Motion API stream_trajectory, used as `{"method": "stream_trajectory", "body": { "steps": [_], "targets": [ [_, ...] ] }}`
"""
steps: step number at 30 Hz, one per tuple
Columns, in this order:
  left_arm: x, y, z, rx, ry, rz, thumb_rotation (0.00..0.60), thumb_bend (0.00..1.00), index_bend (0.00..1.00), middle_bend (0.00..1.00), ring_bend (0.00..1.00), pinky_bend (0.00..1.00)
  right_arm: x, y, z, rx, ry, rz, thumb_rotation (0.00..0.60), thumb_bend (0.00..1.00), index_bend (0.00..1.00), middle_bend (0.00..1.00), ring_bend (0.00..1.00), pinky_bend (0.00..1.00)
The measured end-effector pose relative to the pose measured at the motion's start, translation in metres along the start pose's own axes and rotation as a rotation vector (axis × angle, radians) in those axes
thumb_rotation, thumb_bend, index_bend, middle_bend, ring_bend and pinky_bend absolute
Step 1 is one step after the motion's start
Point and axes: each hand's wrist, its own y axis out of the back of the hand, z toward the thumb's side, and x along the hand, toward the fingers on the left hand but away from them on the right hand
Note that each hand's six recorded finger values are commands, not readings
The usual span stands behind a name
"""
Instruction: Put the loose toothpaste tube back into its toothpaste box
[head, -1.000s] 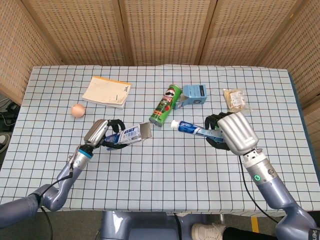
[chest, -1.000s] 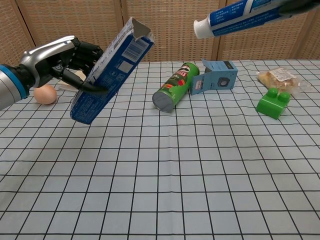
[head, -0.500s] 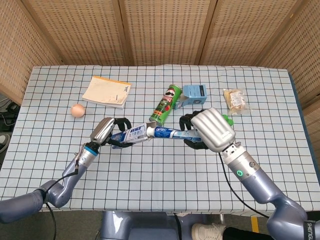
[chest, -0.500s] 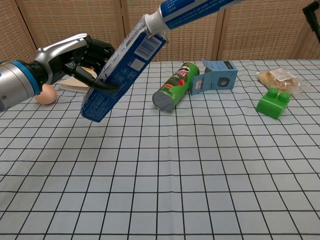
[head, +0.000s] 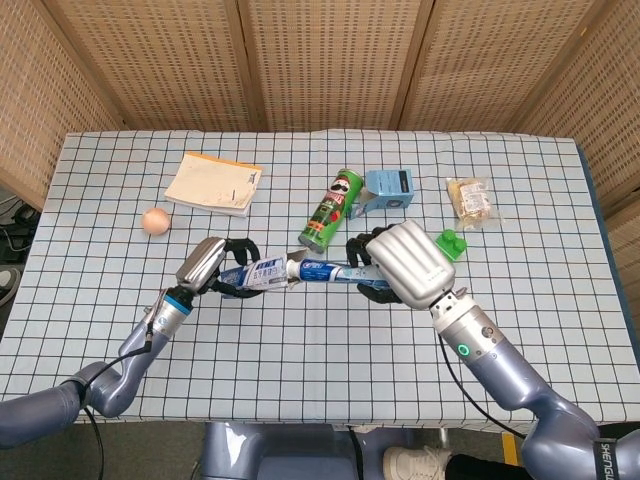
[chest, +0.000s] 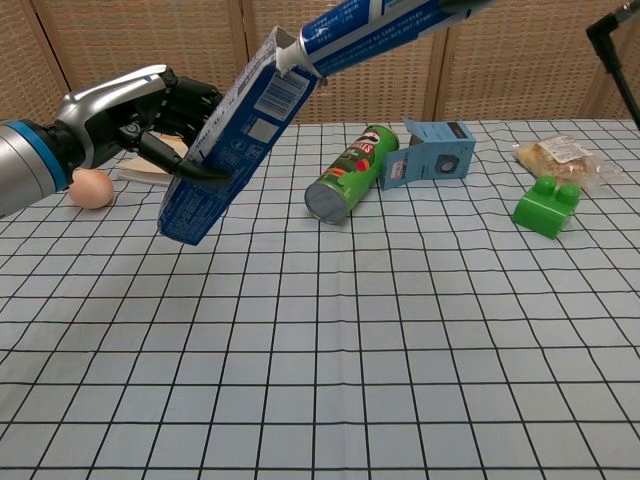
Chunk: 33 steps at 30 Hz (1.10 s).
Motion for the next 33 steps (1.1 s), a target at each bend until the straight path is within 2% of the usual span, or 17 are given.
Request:
{"method": "stream_trajectory", "body": {
  "steps": [11,18,21,23,24,26,29,31,33],
  "targets": [
    [0.001,-0.015,0.013,-0.025,-0.024,-0.036,0.600,0.11,0.68,0.54,0.56,0.50,-0.009,-0.009,0.016,0.076,0.027,0.027,0.600,0.62,0.69,0.66,0.62,0.70],
    [0.004,-0.029,0.019,-0.047,-0.029,-0.057,0.600,0.11,0.68,0.54,0.56,0.50,-0.016,-0.014,0.033,0.202,0.060,0.047,0.600,0.60,0.68,0.65,0.62,0.70],
    [0.005,-0.033,0.020,-0.060,-0.030,-0.061,0.600,0.11,0.68,0.54,0.56,0.50,-0.020,-0.016,0.042,0.253,0.074,0.044,0.600,0.49,0.52,0.57,0.60,0.69],
    [0.006,-0.039,0.023,-0.095,-0.030,-0.063,0.600,0.11,0.69,0.55,0.56,0.50,-0.022,-0.015,0.049,0.295,0.089,0.028,0.600,0.31,0.33,0.41,0.51,0.68],
    [0.007,-0.042,0.025,-0.116,-0.031,-0.063,0.600,0.11,0.69,0.55,0.56,0.50,-0.023,-0.015,0.053,0.314,0.096,0.018,0.600,0.25,0.27,0.35,0.46,0.65],
    [0.009,-0.048,0.029,-0.168,-0.034,-0.059,0.600,0.11,0.70,0.55,0.56,0.50,-0.024,-0.012,0.061,0.356,0.109,-0.013,0.600,0.12,0.12,0.18,0.30,0.47],
    [0.012,-0.053,0.035,-0.240,-0.042,-0.041,0.600,0.12,0.72,0.56,0.56,0.50,-0.024,-0.004,0.072,0.406,0.122,-0.069,0.600,0.07,0.03,0.07,0.15,0.26],
    [0.014,-0.055,0.037,-0.274,-0.046,-0.032,0.600,0.12,0.72,0.56,0.56,0.50,-0.022,0.001,0.077,0.439,0.127,-0.101,0.600,0.06,0.02,0.04,0.11,0.21],
    [0.016,-0.056,0.039,-0.313,-0.048,-0.023,0.600,0.12,0.72,0.56,0.56,0.50,-0.020,0.006,0.080,0.471,0.131,-0.127,0.600,0.06,0.02,0.03,0.10,0.20]
  ]
}}
